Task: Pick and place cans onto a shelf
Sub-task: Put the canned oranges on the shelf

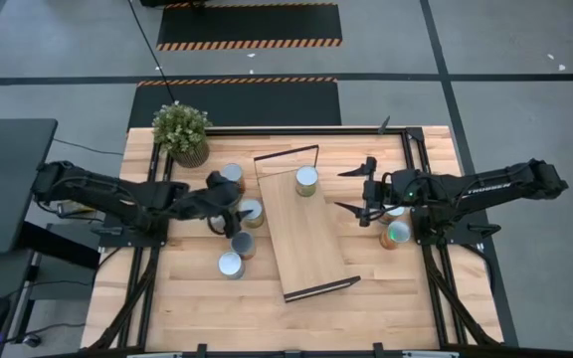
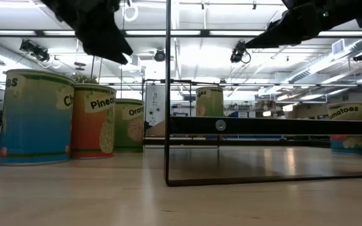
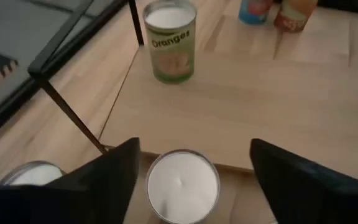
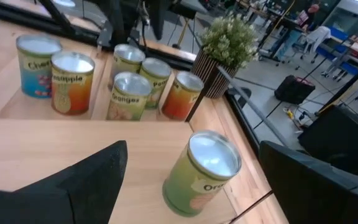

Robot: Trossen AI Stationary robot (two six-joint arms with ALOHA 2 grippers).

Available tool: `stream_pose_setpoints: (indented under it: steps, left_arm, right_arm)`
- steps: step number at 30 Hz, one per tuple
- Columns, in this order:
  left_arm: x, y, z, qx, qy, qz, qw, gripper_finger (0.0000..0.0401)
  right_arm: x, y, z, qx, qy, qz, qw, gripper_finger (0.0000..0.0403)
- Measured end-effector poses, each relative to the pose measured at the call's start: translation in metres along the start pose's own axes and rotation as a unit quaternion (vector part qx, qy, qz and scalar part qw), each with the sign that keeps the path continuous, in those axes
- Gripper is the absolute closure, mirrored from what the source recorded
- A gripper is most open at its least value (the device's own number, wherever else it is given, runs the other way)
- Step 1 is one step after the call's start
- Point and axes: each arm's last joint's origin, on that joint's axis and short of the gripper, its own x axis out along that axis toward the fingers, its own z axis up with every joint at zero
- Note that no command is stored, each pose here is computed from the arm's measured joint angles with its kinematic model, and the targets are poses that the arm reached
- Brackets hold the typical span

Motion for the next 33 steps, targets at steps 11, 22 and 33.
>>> stream_pose_setpoints:
  steps: [11, 22, 33]
  left_arm:
    - [0.044, 0.002, 0.012, 0.040, 0.167, -0.006, 0.985, 0.0046]
    - [0.056, 0.011, 0.015, 0.086, 0.230, -0.034, 0.969, 0.0046]
    - [0.057, 0.015, 0.004, 0.104, 0.292, -0.028, 0.950, 0.0046]
  right_arm:
    - [0.007, 0.003, 0.001, 0.003, -0.009, 0.015, 1.000, 0.0030]
    - [0.007, 0.003, 0.002, 0.007, -0.013, 0.014, 1.000, 0.0030]
    - [0.007, 0.002, 0.004, 0.011, -0.023, 0.012, 1.000, 0.0030]
